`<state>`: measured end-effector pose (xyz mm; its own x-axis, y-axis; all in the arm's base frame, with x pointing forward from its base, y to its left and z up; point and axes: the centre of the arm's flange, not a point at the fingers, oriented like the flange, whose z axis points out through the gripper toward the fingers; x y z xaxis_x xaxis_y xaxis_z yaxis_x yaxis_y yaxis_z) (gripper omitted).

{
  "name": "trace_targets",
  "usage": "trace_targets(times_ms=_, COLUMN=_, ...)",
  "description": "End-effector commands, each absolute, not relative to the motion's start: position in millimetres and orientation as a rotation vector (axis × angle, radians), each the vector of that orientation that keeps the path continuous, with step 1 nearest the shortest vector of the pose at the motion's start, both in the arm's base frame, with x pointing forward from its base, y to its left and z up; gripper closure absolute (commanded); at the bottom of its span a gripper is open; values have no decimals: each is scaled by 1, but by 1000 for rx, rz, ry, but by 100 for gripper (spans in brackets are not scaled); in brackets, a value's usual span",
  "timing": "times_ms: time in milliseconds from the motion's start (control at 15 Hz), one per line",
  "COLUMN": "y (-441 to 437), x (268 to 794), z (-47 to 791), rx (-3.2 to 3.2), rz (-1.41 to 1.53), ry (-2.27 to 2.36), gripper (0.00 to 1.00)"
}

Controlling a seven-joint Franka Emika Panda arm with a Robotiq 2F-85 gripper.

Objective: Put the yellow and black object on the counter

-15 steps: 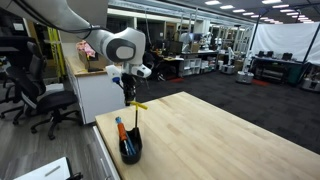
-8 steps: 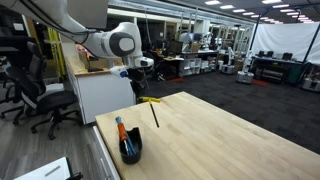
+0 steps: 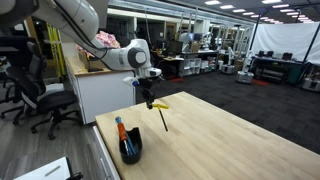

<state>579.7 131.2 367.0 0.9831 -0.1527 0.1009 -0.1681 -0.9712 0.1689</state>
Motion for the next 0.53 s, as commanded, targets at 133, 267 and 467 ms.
trace_targets(times_ms=133, y=157, x=639, z=328, rx=2857, rz=103, ry=-358, gripper=94)
trace_targets(times_ms=267, y=163, x=648, z=315, rx=2824, rz=83, ry=-382, gripper=94)
trace_targets(times_ms=467, y=168, x=654, z=300, rx=2783, rz=21, ry=-409, gripper=94)
